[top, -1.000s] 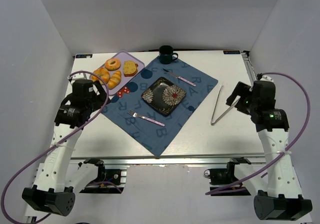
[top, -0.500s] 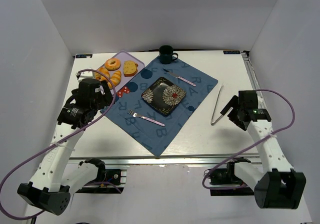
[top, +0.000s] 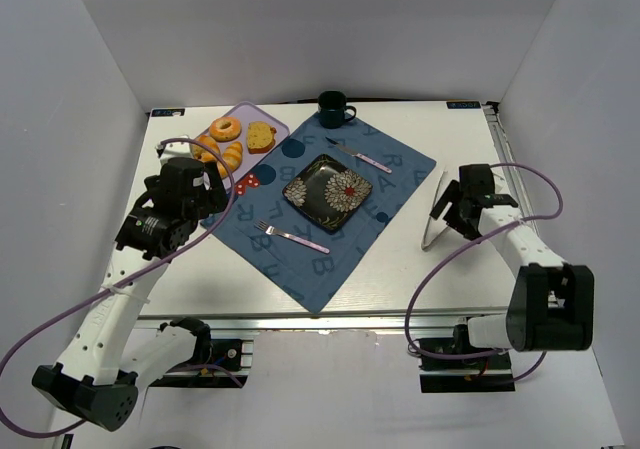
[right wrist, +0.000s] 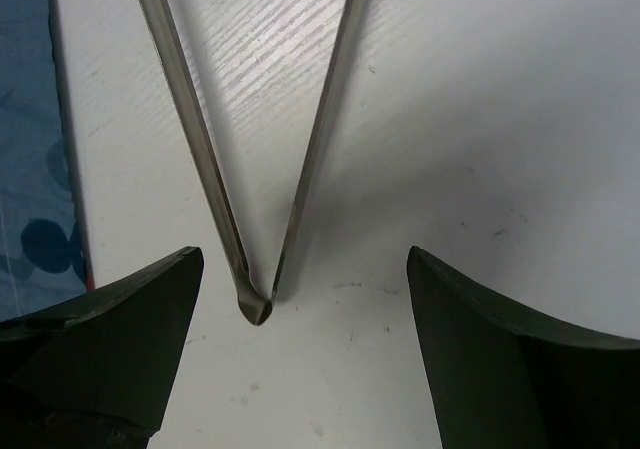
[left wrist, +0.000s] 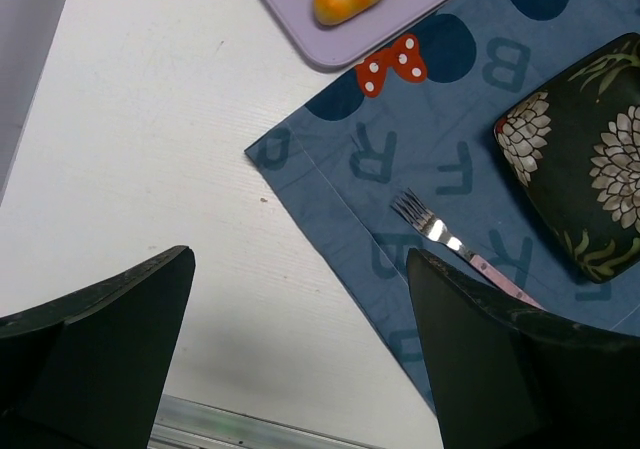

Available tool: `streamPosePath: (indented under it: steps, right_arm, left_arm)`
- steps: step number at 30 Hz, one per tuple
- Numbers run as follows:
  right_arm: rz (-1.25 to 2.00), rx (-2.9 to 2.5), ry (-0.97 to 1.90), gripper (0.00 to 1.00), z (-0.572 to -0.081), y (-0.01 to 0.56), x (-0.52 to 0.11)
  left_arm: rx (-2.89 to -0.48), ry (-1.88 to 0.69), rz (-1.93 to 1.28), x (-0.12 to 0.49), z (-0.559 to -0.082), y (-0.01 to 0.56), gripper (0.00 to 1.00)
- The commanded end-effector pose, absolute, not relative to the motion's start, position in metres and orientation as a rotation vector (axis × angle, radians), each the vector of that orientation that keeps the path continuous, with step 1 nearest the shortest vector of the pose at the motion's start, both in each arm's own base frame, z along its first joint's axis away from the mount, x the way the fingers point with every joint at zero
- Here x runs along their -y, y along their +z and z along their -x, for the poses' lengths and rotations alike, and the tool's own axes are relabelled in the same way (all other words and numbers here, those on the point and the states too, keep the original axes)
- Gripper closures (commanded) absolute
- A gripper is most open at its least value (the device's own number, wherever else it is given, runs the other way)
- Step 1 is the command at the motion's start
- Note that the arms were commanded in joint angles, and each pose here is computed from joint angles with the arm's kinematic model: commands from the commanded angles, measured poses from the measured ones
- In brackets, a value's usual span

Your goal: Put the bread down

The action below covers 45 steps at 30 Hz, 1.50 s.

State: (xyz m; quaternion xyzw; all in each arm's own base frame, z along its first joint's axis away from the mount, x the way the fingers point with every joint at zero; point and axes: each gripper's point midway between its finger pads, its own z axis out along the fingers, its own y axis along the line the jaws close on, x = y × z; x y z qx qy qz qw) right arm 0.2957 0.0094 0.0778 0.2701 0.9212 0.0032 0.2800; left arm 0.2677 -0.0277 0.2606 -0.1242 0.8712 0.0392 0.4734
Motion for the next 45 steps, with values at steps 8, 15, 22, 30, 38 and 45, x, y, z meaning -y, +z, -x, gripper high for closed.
streamPosePath:
  steps: [8, 15, 22, 30, 38, 45]
  right_arm:
    - [-0.592, -2.443, -0.005, 0.11, -0.339, 0.079, -0.020]
    - [-0.593, -2.479, -0.043, 0.11, -0.348, 0.060, -0.024]
    - [-0.599, -2.501, -0.102, 0.11, -0.357, 0.043, -0.020]
    - [-0.599, -2.511, -0.128, 0.11, -0.372, 0.029, -0.020]
    - [-0.624, -2.532, -0.132, 0.16, -0.373, 0.017, -0.020]
    - [-0.715, -2.536, -0.106, 0.28, -0.365, 0.013, -0.024]
  left_arm:
    - [-2.126, 0.128, 0.289, 0.026, -0.271, 0.264, 0.02]
    - [-2.134, 0.146, 0.290, 0.024, -0.272, 0.262, 0.02]
    - [-2.140, 0.171, 0.286, 0.022, -0.273, 0.263, 0.02]
    - [-2.153, 0.181, 0.280, 0.022, -0.273, 0.260, 0.02]
    - [-2.163, 0.197, 0.279, 0.021, -0.273, 0.257, 0.02]
    - [-2.171, 0.201, 0.274, 0.021, -0.274, 0.253, 0.02]
